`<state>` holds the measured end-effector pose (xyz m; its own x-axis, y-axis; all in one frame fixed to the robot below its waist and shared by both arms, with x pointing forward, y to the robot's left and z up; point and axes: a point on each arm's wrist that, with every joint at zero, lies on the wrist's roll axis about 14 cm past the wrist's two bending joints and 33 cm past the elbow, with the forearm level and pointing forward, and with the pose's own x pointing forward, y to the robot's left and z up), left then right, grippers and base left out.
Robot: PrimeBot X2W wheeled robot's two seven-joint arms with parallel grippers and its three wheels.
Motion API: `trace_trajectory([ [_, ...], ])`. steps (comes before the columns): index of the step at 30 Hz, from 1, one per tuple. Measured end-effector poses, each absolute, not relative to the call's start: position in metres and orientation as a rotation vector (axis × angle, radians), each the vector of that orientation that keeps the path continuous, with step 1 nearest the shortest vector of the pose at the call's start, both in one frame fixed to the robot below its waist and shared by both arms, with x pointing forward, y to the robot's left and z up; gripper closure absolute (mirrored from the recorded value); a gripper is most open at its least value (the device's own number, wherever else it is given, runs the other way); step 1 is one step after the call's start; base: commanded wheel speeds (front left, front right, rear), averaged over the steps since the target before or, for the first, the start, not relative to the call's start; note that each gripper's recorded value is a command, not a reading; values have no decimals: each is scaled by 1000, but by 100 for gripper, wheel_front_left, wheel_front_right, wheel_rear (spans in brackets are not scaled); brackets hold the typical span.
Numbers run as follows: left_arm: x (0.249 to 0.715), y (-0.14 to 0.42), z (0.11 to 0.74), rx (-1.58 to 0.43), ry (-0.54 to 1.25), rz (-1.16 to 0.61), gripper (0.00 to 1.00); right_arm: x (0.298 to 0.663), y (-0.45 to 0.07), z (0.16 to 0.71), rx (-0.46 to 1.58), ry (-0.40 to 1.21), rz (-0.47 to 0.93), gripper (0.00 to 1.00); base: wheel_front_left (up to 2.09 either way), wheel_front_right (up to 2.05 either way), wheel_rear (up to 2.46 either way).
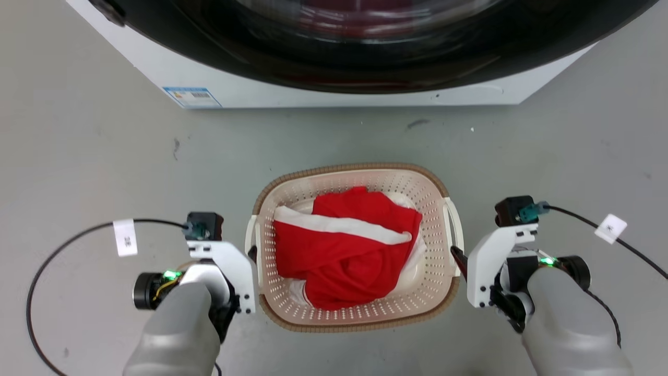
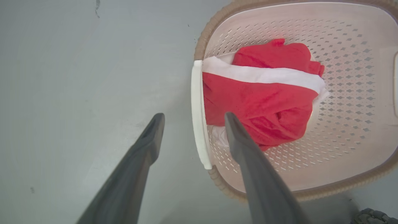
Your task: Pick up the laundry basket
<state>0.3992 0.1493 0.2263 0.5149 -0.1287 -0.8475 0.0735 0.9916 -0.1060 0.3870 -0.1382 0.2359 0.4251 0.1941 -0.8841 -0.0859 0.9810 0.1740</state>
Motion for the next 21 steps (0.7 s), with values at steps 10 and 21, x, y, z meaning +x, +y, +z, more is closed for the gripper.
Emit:
trace_trajectory([
  [10,406,148,192,-48,1154,-148,0,396,-132,204,109,1230,201,0,0,0,0],
  [21,410,146,158,-73,1232,-138,0,399,-134,171,89,1324,210,0,0,0,0],
])
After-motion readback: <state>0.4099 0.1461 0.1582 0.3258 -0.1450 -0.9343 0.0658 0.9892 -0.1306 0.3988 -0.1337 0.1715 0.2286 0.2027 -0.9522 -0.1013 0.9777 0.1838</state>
